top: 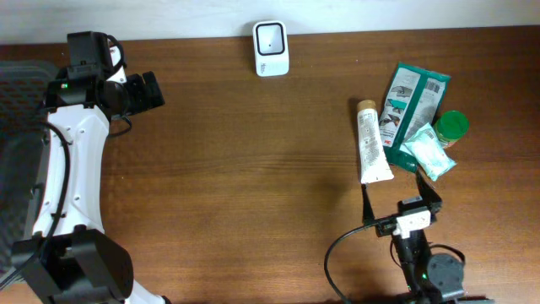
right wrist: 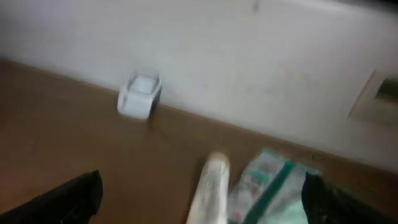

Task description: Scan the item barcode

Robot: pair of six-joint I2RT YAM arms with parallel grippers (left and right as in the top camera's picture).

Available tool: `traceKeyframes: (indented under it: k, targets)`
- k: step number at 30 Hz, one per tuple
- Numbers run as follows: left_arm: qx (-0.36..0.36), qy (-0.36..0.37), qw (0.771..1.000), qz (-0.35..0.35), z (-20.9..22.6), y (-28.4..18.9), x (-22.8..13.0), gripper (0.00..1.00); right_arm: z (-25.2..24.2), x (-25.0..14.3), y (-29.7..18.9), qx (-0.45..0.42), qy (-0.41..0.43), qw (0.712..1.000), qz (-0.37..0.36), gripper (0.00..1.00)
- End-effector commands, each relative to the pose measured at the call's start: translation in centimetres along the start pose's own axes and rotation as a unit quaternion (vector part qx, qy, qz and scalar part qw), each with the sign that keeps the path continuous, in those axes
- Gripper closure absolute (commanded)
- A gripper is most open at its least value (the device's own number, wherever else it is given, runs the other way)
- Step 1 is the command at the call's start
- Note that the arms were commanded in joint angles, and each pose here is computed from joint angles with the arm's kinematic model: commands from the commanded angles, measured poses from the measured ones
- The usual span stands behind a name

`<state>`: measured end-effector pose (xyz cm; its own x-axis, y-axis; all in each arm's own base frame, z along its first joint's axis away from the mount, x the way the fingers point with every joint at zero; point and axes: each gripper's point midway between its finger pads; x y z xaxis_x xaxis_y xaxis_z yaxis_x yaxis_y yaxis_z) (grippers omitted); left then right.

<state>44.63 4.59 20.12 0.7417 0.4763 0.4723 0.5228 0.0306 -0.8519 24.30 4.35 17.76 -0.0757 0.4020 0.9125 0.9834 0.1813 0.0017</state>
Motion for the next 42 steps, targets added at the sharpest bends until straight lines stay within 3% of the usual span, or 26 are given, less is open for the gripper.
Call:
traceKeyframes:
  k: [1, 22, 26, 30, 36, 42]
  targets:
    - [-0.003, 0.002, 1.0, -0.008, -0.1, -0.5, 0.4, 0.01, 1.3, -1.6, -0.1, 0.027, 0.008, 0.999, 0.027, 0.01]
    - [-0.003, 0.002, 1.0, -0.008, -0.1, -0.5, 0.4, 0.01, 1.3, -1.7, -0.1, 0.028, 0.008, 0.999, 0.029, 0.02]
    - [-0.022, 0.011, 0.999, -0.04, -1.3, -3.7, 0.9, 0.01, 1.3, -1.7, -0.1, 0.028, 0.008, 0.999, 0.029, 0.02]
    - [-0.034, 0.031, 0.998, -0.047, -1.5, -6.5, -3.0, 0.01, 1.3, -1.7, -0.1, 0.028, 0.008, 0.999, 0.029, 0.02]
    - [-0.112, 0.034, 0.973, -0.199, 0.2, -6.6, -7.3, 0.01, 1.3, -1.7, -0.1, 0.028, 0.008, 0.999, 0.029, 0.02]
    - [-0.164, 0.094, 0.918, -0.35, 2.1, -7.6, -12.0, 0.01, 1.3, -1.7, -0.1, 0.028, 0.008, 0.999, 0.029, 0.02]
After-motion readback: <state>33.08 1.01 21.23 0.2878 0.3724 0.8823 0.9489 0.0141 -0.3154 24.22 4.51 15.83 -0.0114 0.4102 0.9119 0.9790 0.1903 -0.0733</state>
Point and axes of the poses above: each gripper's point midway between its finger pads, its own y axis out along the fingers, its own z axis along the line the jaws close on, x = y × z, and after that the axes turned 12 degrees about -y, right-handed
